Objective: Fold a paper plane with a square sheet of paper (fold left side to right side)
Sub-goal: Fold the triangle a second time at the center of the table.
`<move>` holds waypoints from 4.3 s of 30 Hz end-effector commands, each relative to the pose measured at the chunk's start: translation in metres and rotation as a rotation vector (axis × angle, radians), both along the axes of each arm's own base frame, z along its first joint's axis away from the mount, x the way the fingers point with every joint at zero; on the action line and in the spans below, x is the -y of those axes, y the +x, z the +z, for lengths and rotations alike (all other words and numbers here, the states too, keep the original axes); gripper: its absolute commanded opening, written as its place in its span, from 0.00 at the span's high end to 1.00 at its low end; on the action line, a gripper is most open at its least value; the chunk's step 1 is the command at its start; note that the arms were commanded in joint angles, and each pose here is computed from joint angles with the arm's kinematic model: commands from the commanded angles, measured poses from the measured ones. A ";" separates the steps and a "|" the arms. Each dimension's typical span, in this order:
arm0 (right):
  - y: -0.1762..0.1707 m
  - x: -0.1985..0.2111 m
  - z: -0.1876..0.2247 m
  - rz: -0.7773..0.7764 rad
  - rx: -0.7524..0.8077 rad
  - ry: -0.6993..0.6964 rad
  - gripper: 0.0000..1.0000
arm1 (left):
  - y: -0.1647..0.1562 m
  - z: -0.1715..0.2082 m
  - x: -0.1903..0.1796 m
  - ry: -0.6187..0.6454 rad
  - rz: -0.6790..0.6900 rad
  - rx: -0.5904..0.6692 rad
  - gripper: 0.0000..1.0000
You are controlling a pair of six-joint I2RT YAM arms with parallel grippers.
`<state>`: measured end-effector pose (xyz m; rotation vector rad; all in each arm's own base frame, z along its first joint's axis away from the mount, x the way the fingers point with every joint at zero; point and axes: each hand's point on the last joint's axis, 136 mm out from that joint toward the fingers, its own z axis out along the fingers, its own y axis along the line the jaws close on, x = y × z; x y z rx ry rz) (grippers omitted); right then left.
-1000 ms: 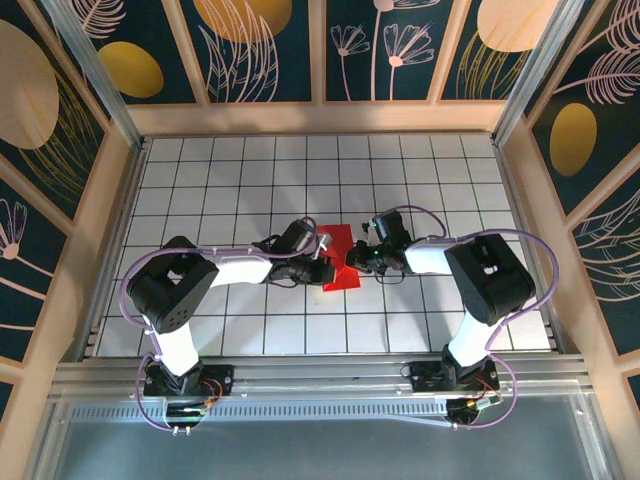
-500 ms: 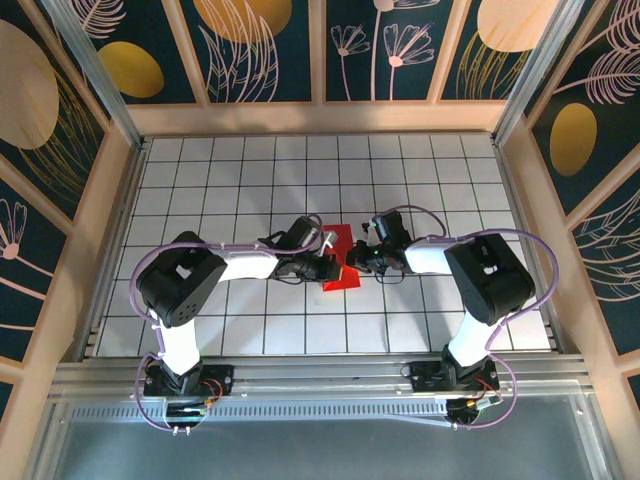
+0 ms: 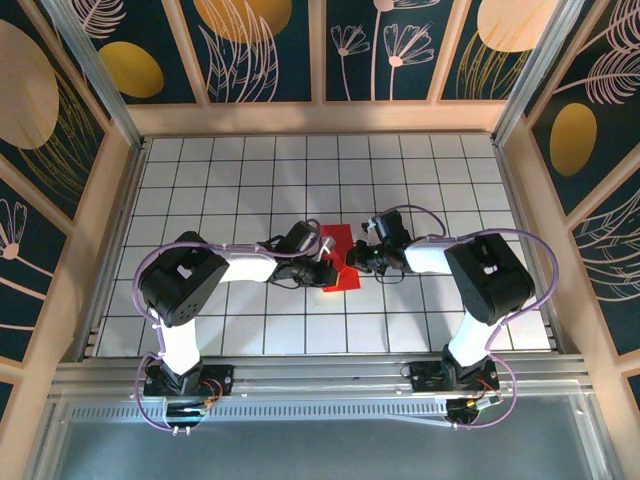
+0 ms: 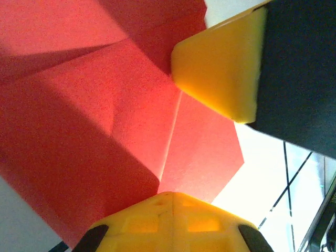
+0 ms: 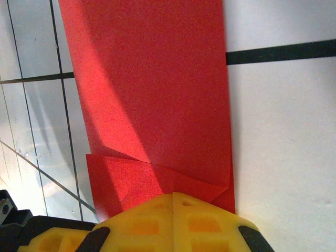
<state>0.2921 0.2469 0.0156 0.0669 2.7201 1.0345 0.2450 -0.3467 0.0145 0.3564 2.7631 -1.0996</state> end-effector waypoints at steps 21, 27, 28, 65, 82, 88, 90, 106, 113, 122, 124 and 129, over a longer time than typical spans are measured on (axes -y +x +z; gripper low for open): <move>-0.018 0.026 -0.041 -0.021 -0.105 -0.163 1.00 | -0.025 0.001 -0.005 -0.061 -0.017 -0.060 1.00; -0.018 0.024 -0.041 -0.018 -0.103 -0.159 1.00 | -0.029 0.001 -0.006 -0.063 -0.021 -0.070 1.00; -0.019 0.024 -0.040 -0.016 -0.103 -0.158 1.00 | -0.030 0.000 -0.006 -0.061 -0.020 -0.072 1.00; -0.020 0.024 -0.040 -0.010 -0.110 -0.158 1.00 | -0.025 0.042 -0.015 -0.125 0.021 0.001 1.00; -0.021 0.018 -0.041 0.001 -0.113 -0.152 1.00 | 0.007 0.006 -0.006 -0.005 0.016 0.019 1.00; -0.020 0.017 -0.039 0.007 -0.107 -0.151 1.00 | 0.005 -0.003 -0.015 0.023 0.049 0.015 1.00; -0.019 0.017 -0.038 0.008 -0.103 -0.152 1.00 | 0.003 -0.006 -0.019 0.033 0.060 0.008 1.00; 0.000 -0.018 0.043 0.041 0.077 0.025 1.00 | -0.010 -0.024 -0.040 0.097 0.089 -0.009 1.00; -0.017 -0.028 0.036 0.065 0.051 0.025 1.00 | -0.010 -0.025 -0.041 0.107 0.092 -0.002 1.00; -0.027 -0.040 0.018 0.083 0.008 0.022 1.00 | -0.011 -0.027 -0.040 0.118 0.084 -0.002 1.00; -0.029 -0.040 0.013 0.080 -0.008 0.018 1.00 | -0.010 -0.026 -0.040 0.120 0.087 0.000 1.00; -0.034 -0.037 0.002 0.066 -0.041 0.009 1.00 | -0.011 -0.028 -0.039 0.127 0.086 0.001 1.00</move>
